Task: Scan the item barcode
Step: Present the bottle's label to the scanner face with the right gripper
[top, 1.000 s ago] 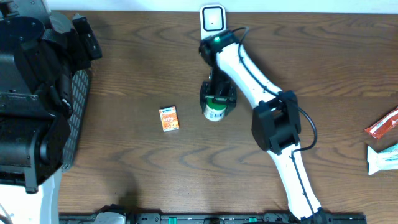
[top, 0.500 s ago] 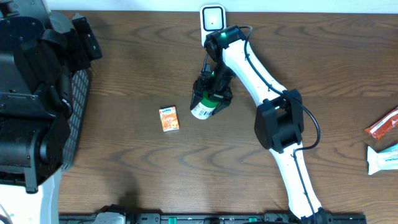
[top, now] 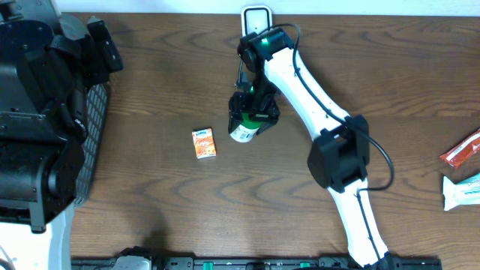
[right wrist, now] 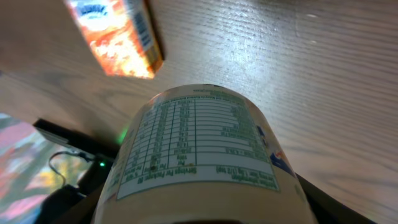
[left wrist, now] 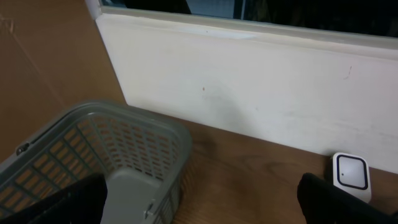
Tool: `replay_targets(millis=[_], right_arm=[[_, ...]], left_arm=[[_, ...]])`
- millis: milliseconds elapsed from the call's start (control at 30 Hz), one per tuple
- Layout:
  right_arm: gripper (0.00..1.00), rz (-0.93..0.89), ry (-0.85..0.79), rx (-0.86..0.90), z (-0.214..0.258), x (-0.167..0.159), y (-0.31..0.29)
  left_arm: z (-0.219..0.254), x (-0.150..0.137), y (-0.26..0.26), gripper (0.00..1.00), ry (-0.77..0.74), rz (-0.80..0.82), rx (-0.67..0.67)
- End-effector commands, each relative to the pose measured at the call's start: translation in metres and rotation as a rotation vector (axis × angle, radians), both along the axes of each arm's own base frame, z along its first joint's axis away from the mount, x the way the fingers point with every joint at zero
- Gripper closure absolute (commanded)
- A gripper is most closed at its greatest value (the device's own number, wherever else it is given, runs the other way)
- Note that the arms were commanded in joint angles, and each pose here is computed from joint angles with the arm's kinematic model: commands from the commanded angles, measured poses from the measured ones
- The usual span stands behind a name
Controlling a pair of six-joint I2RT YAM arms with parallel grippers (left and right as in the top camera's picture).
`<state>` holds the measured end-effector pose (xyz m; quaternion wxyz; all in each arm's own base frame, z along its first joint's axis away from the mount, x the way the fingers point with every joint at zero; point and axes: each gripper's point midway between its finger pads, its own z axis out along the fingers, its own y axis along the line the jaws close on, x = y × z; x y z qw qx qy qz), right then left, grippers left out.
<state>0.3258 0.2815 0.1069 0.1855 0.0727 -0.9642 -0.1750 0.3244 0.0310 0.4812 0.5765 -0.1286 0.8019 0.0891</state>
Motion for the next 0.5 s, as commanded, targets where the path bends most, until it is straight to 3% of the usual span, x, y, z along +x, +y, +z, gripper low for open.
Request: replay_targets(millis=[0,200,467], right_arm=[[0.57,0.007,-0.213,-0.016,0.064,0.002,-0.010],[0.55,0.007,-0.516,-0.079,0.128,0.011,-0.035],[0.53,-0.032,-0.933,-0.107,0.186,0.070,-0.041]], left_arm=[[0.000,-0.001,0.002,0.02,-0.003,0.010,-0.006],[0.000,-0.001,0.002,0.02,-0.003,0.010,-0.006],[0.000,-0.001,0.002,0.02,-0.003,0.010,-0.006]])
